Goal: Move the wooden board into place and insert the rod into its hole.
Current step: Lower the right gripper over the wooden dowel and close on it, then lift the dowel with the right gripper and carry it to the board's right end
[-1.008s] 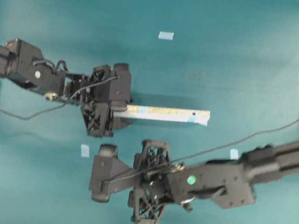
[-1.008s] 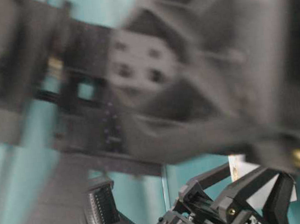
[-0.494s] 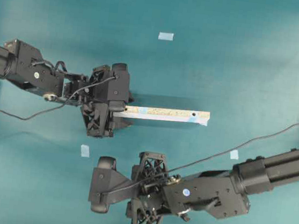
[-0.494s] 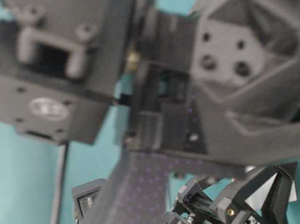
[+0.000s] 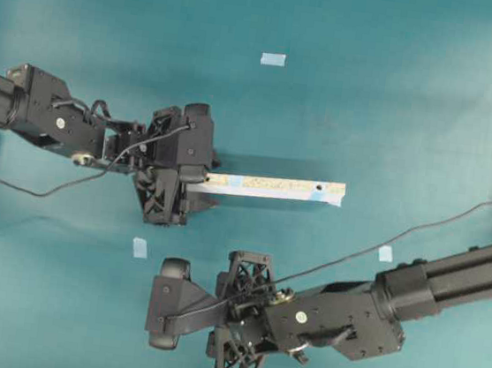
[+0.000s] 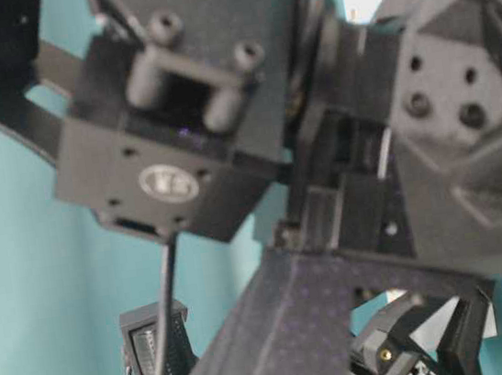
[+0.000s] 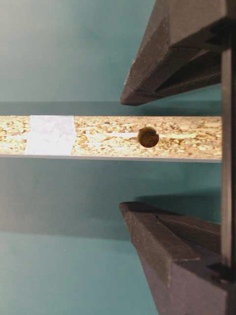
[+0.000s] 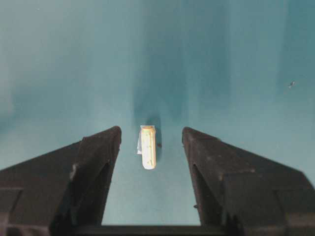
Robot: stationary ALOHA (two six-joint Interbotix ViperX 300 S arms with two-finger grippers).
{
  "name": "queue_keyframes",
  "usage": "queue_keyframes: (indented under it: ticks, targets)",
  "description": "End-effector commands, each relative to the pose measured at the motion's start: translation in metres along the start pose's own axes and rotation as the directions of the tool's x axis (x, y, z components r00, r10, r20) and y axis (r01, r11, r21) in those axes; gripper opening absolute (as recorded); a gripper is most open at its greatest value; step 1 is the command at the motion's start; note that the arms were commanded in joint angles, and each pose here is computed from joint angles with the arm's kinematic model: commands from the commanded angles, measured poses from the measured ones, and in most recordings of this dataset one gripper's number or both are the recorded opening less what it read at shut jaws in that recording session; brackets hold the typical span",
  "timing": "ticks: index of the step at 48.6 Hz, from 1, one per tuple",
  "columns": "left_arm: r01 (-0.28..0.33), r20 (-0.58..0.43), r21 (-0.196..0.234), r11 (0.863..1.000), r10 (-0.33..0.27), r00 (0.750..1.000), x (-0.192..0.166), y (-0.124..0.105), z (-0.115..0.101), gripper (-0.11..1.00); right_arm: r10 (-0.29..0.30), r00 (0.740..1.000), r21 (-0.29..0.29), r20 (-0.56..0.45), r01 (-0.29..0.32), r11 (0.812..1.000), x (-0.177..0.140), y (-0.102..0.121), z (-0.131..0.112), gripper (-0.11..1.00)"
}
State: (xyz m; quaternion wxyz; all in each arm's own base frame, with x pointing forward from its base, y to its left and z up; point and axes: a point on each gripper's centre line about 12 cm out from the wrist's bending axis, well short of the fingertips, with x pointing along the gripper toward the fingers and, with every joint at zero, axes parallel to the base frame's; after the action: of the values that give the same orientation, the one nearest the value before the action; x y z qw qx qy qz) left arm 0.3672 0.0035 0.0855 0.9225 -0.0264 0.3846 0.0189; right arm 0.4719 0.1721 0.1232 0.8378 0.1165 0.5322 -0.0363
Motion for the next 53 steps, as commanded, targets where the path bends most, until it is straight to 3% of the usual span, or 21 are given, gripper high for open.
queue_keyframes:
  ticks: [1,27,31,41,53]
  targets:
    - [0.002,0.044,0.001,1.000,-0.002,0.999,-0.005,-0.001,0.013,0.76,0.029,0.999,0.001,0.045,-0.029,1.000,-0.014,0.007,0.012,0.61]
    - [0.004,0.043,0.002,1.000,-0.004,0.999,-0.006,-0.002,0.012,0.76,0.034,0.998,-0.005,0.049,-0.034,0.999,-0.003,0.007,0.009,0.60]
    - [0.005,0.046,0.002,1.000,-0.005,0.999,-0.006,-0.002,0.013,0.76,0.033,0.998,-0.005,0.048,-0.033,0.999,-0.003,0.007,0.009,0.52]
    - [0.004,0.047,0.001,1.000,-0.004,0.999,-0.006,-0.001,0.014,0.76,0.026,0.999,-0.004,0.041,-0.025,1.000,-0.003,0.006,0.009,0.16]
    - [0.004,0.044,0.002,1.000,-0.005,0.999,-0.006,-0.002,0.012,0.77,0.012,1.000,-0.006,0.027,-0.012,1.000,-0.008,0.005,0.009,0.12]
